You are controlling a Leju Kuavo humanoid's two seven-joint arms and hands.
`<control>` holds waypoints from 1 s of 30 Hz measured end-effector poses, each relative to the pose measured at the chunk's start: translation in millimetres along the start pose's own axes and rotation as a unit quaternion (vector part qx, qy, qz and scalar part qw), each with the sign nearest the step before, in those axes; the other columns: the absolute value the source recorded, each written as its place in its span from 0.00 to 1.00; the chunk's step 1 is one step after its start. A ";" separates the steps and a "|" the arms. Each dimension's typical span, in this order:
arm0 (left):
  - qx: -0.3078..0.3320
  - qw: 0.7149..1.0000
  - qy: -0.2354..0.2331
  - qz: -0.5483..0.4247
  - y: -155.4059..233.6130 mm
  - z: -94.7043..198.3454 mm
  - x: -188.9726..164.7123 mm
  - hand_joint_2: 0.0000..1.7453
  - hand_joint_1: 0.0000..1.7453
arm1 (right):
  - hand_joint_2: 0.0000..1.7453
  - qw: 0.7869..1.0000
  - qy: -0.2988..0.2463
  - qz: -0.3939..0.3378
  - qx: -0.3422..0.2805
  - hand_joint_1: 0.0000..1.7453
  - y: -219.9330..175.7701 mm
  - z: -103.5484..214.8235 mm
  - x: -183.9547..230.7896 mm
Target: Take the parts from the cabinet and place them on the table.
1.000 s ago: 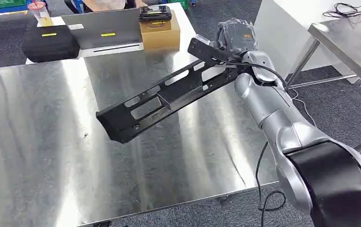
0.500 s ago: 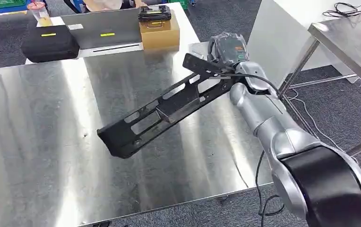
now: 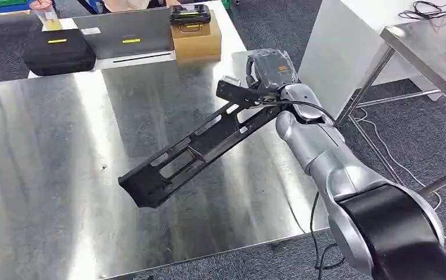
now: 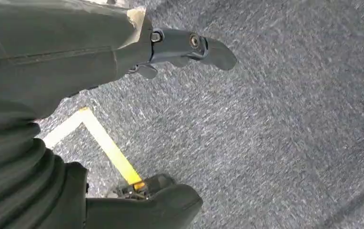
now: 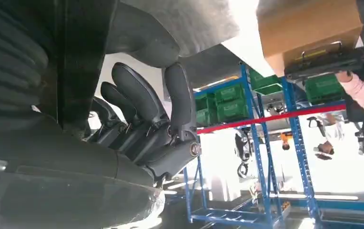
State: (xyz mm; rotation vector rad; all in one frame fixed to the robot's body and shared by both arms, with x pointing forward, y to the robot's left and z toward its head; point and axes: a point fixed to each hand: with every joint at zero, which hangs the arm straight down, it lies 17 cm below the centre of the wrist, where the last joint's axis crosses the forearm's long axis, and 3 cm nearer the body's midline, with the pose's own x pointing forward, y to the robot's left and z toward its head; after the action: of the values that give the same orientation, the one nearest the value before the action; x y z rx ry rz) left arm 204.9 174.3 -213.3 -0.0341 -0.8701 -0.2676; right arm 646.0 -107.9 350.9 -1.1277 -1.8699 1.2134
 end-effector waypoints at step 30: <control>0.002 0.999 0.005 0.038 2.0 1.5 -1.9 0.00 0.00 | 1.00 0.998 0.056 0.019 0.032 0.00 29.2 29.6 -59.4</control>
State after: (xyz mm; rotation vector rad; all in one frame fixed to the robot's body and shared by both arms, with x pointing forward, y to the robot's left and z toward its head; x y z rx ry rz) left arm 203.1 176.9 -213.6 -0.0617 -0.8585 -0.1939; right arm 656.1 -166.6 309.6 -1.1763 -1.7219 1.1980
